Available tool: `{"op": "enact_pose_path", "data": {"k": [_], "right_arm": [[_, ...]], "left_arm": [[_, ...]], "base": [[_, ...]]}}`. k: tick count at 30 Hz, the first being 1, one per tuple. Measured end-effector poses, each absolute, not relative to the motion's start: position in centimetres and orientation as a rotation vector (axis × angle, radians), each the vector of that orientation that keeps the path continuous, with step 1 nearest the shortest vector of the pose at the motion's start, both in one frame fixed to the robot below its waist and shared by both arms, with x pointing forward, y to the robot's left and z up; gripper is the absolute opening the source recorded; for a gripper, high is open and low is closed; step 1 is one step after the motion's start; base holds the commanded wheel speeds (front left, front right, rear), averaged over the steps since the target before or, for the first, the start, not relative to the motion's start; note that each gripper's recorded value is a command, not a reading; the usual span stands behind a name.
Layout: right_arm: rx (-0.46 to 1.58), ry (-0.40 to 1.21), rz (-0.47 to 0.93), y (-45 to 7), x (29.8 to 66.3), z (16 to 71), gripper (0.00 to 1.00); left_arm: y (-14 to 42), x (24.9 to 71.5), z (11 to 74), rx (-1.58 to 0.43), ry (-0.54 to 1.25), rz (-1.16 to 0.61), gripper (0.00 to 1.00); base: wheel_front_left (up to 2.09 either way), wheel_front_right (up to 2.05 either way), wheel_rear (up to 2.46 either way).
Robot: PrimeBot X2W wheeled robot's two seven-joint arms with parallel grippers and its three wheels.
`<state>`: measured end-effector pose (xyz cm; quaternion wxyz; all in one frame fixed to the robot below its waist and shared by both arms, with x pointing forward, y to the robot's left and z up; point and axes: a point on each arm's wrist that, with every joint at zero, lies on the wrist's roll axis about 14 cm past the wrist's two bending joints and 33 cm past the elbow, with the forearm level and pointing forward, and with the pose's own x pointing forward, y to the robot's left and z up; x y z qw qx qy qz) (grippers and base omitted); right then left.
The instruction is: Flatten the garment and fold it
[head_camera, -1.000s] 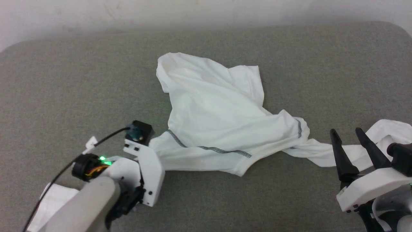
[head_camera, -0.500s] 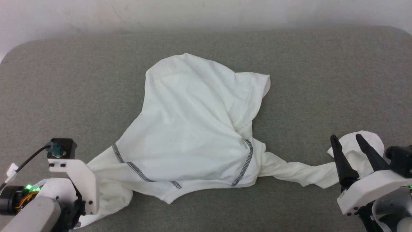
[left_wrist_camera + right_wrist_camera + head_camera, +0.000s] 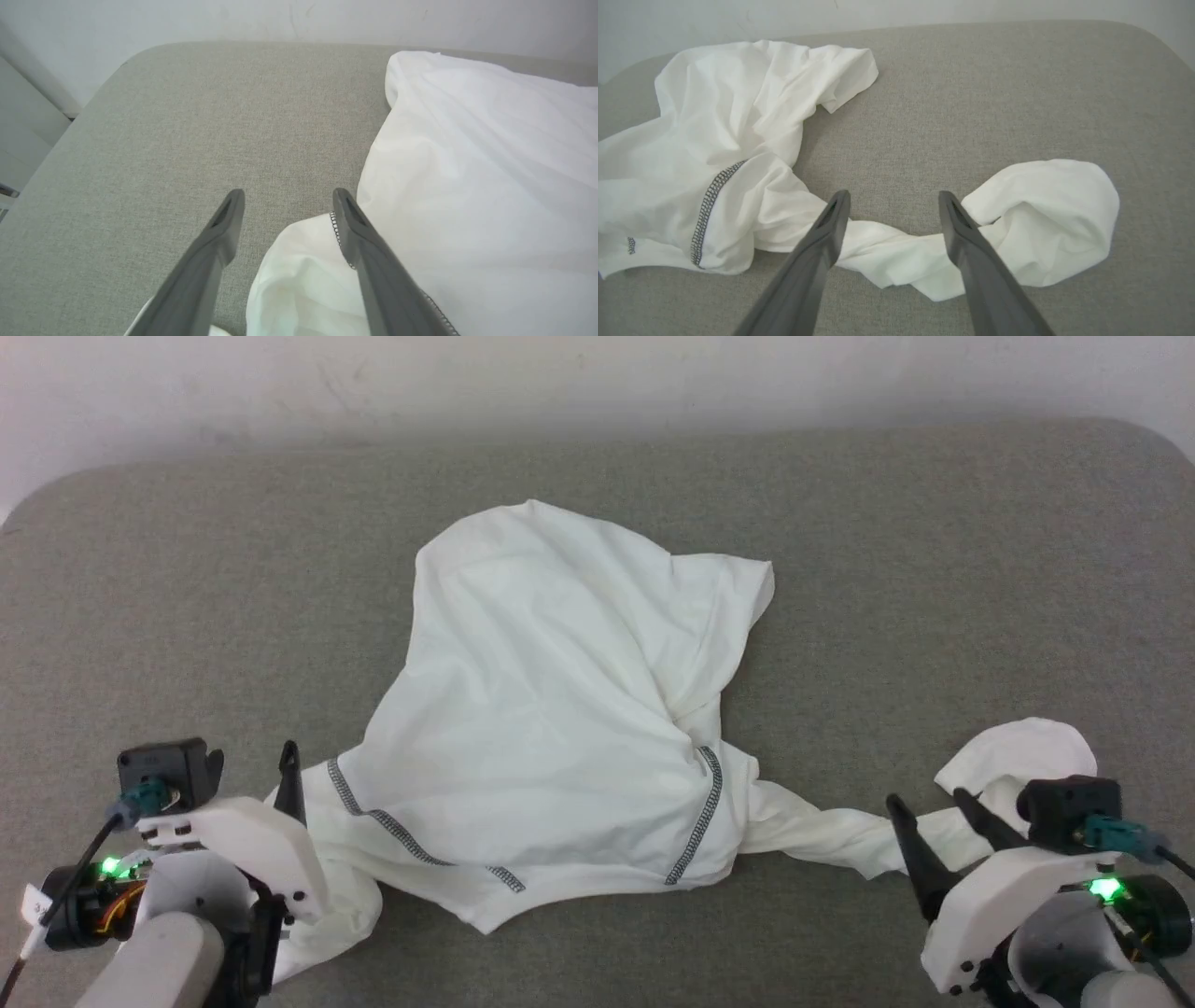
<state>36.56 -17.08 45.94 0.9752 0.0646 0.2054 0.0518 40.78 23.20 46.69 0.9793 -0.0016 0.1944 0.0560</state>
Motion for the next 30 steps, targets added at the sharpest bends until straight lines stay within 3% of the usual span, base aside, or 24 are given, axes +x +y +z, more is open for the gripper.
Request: {"op": "enact_pose_path", "data": {"k": [7,17,18,19,21,30], "right_arm": [[0.081,0.639,0.181,-16.1,36.0,41.5,1.00],[-0.024,0.932,0.286,-15.3,36.6,36.6,1.00],[-0.027,0.951,0.293,-15.2,36.8,36.5,0.85],[-0.038,0.964,0.302,-15.1,37.0,36.4,0.53],[-0.040,0.981,0.310,-15.1,37.4,36.2,0.00],[-0.096,0.860,0.268,-18.2,41.5,40.2,0.00]], "left_arm": [[23.3,39.7,50.2,-0.014,0.174,0.130,1.00],[24.0,38.1,50.1,-0.045,0.153,0.191,1.00],[24.1,38.0,50.1,-0.045,0.153,0.195,1.00],[24.2,38.0,50.0,-0.046,0.155,0.199,1.00],[24.4,37.9,49.9,-0.047,0.157,0.207,1.00],[24.3,38.1,49.5,-0.044,0.161,0.210,1.00]], "base": [[0.00,0.00,0.00],[0.00,0.00,0.00],[0.00,0.00,0.00],[0.00,0.00,0.00],[0.00,0.00,0.00],[0.00,0.00,0.00]]}}
